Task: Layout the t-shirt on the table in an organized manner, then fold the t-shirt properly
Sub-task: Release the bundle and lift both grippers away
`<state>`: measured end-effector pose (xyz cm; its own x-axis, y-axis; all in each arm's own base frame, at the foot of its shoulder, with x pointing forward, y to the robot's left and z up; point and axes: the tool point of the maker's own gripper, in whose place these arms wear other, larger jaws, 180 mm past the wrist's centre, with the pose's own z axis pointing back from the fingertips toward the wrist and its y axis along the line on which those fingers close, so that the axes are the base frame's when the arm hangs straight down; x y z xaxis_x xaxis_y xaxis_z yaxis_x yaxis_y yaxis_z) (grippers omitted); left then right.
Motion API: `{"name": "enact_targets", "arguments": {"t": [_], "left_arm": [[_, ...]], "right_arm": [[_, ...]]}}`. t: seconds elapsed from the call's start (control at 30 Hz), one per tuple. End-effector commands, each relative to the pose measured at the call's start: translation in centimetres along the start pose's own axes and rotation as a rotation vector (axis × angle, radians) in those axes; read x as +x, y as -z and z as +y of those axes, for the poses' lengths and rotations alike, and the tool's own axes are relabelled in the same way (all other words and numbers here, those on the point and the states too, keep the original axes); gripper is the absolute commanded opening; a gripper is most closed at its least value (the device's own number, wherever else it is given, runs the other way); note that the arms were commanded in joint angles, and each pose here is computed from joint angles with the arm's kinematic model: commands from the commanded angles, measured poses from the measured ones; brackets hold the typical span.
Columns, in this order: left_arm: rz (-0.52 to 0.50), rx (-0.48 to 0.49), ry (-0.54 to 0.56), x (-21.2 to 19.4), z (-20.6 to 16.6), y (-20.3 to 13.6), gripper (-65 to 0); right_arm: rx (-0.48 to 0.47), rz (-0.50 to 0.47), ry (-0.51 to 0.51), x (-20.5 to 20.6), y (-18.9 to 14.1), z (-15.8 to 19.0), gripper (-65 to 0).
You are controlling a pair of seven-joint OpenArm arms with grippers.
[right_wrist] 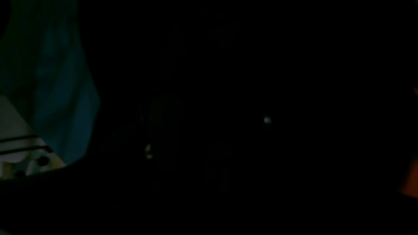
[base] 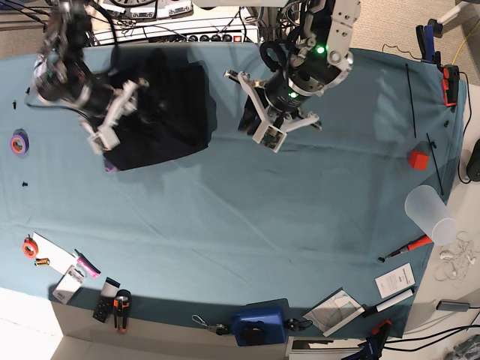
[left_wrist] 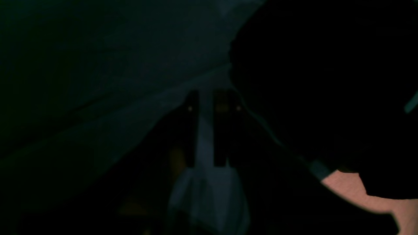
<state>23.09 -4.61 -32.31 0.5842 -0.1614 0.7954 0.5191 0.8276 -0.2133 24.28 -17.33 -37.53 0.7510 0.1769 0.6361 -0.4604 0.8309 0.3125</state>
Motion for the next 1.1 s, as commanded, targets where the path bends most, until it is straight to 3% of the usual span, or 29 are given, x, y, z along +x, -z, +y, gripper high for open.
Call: {"name": "enact_targets", "arguments": {"t": [0.0, 0.13, 0.3, 0.37, 0.43, 0.53, 0.77, 1.07], "left_arm": [[-0.041, -0.015, -0.004, 1.1, -0.5, -0.2, -57.5], [-0.002, -0.013, -0.002, 0.5, -0.5, -0.3, -57.5], [0.038, 0.001, 0.011, 0.2, -0.2, -0.7, -57.5], [0.042, 0.046, 0.042, 0.3, 0.6, -1.0, -57.5], [0.045, 0.127, 0.070, 0.5, 2.0, -1.4, -57.9], [0.056, 0.274, 0.088, 0.6, 4.6, -2.0, -65.0], [0.179, 0.479, 0.164, -1.0, 8.2, -3.6, -65.0], [0.110, 0.534, 0.108, 0.7, 10.7, -6.0, -65.0]], "right_arm": [[-0.001, 0.020, -0.012, 0.2, 0.3, -0.4, -34.4], [0.033, 0.048, -0.023, 1.2, 0.7, -0.1, -34.4], [0.057, -0.077, -0.013, 4.5, -1.8, 0.2, -34.7], [0.009, -0.107, -0.026, 5.3, -3.3, -0.7, -40.4], [-0.041, -0.131, -0.034, 5.9, -4.7, -1.6, -51.1], [-0.103, -0.164, -0.036, 6.5, -6.7, -2.8, -64.8], [-0.072, -0.321, -0.006, 8.5, -10.1, -2.3, -65.0], [-0.177, -0.251, -0.010, 4.5, -13.2, -1.6, -65.0]]}}
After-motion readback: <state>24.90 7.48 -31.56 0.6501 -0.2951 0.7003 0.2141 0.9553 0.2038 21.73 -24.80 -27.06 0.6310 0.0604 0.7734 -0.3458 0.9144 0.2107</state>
